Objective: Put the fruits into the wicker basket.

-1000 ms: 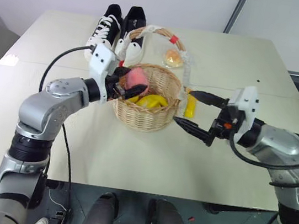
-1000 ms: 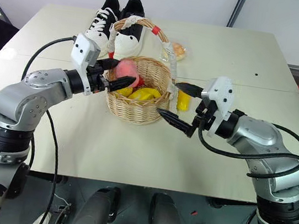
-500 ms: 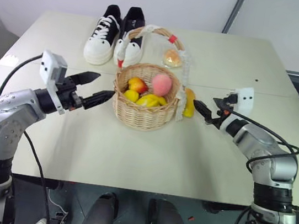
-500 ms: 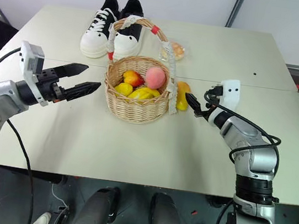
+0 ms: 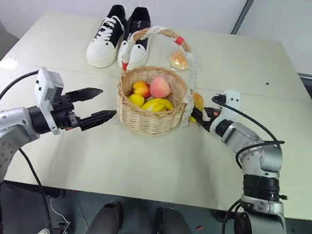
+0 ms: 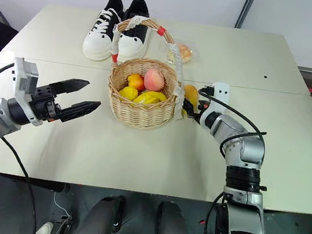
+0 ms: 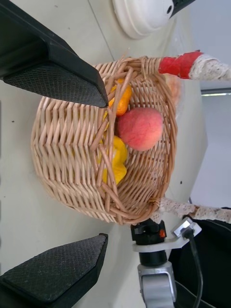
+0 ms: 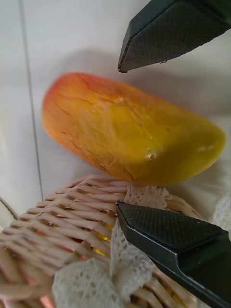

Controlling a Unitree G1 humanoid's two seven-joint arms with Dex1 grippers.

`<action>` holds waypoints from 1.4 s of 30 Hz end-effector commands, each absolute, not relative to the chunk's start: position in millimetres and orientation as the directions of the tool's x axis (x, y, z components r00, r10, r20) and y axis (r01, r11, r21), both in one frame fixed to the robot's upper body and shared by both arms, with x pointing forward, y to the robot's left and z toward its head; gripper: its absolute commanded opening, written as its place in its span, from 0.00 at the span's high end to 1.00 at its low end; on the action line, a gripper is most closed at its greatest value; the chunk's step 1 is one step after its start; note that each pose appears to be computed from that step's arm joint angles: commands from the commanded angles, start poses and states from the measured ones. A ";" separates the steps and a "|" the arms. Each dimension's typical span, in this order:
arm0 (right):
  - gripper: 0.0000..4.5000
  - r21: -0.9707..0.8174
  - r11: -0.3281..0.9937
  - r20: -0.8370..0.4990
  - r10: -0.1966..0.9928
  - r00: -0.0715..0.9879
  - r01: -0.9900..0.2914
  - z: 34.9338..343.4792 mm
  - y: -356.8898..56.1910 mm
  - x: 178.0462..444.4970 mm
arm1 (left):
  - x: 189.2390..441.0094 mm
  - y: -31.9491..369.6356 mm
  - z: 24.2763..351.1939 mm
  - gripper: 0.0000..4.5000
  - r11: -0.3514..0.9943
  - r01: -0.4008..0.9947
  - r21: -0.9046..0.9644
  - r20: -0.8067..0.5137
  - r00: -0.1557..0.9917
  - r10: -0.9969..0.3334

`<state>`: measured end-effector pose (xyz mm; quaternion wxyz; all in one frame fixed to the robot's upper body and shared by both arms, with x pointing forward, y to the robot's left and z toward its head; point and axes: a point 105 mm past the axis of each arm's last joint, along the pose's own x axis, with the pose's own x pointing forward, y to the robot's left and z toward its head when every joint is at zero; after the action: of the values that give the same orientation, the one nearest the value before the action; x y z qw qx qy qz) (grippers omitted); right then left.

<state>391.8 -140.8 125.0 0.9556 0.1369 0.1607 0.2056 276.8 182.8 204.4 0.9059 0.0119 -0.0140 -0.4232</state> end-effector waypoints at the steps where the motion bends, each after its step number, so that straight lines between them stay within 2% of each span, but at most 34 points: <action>1: 0.00 0.353 0.865 -0.210 0.445 0.870 -0.357 136.6 -136.0 397.6 | 275.2 182.2 213.6 0.01 0.637 0.767 0.078 0.031 0.637 -0.770; 4: 0.20 0.381 0.852 -0.178 0.449 0.876 -0.359 141.7 -136.3 398.2 | 276.2 182.7 213.5 0.00 0.640 0.764 0.080 0.027 0.640 -0.768; 7: 0.51 0.374 0.852 -0.141 0.444 0.885 -0.367 151.4 -141.4 395.5 | 276.4 184.1 213.3 0.00 0.644 0.760 0.082 0.023 0.645 -0.764; 8: 0.58 0.360 0.856 -0.128 0.439 0.889 -0.371 155.2 -144.6 393.7 | 276.2 184.9 213.3 0.00 0.646 0.759 0.082 0.022 0.647 -0.762; 17: 0.58 0.178 0.922 -0.075 0.362 0.929 -0.345 179.0 -195.3 365.4 | 275.9 190.9 212.5 0.00 0.659 0.748 0.084 0.015 0.660 -0.751; 20: 0.58 0.063 0.907 -0.055 0.420 0.906 -0.417 192.8 -206.8 345.0 | 278.3 191.9 213.6 0.00 0.660 0.746 0.088 0.016 0.661 -0.750; 23: 0.58 -0.126 0.862 -0.121 0.477 0.870 -0.490 196.0 -221.0 320.6 | 282.6 197.1 215.5 0.00 0.670 0.736 0.097 0.022 0.672 -0.741; 25: 0.58 -0.164 0.796 -0.143 0.566 0.812 -0.583 200.8 -218.0 301.0 | 284.0 200.0 215.7 0.00 0.673 0.733 0.097 0.024 0.674 -0.738; 29: 0.58 -0.150 0.625 -0.140 0.754 0.642 -0.766 212.5 -184.7 267.5 | 285.4 202.7 215.2 0.00 0.672 0.734 0.099 0.035 0.673 -0.739; 32: 0.58 -0.141 0.477 -0.106 0.864 0.492 -0.868 224.1 -137.5 251.4 | 283.6 202.3 219.6 0.00 0.661 0.742 0.114 0.080 0.656 -0.750; 37: 0.58 -0.165 0.458 -0.037 0.882 0.470 -0.873 239.8 -78.6 268.9 | 278.8 200.5 221.9 0.00 0.647 0.754 0.112 0.112 0.638 -0.762; 40: 0.58 -0.144 0.524 -0.041 0.845 0.534 -0.840 241.7 -47.7 293.6 | 276.0 200.5 218.4 0.00 0.652 0.751 0.108 0.107 0.643 -0.758; 42: 0.58 -0.118 0.586 -0.040 0.804 0.593 -0.802 242.8 -41.1 309.0 | 275.2 200.3 216.9 0.00 0.657 0.747 0.105 0.107 0.648 -0.754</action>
<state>297.9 -36.9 240.3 0.8708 -0.0550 -0.0086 0.4885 279.4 200.7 206.3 0.9088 0.0134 -0.0468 -0.4143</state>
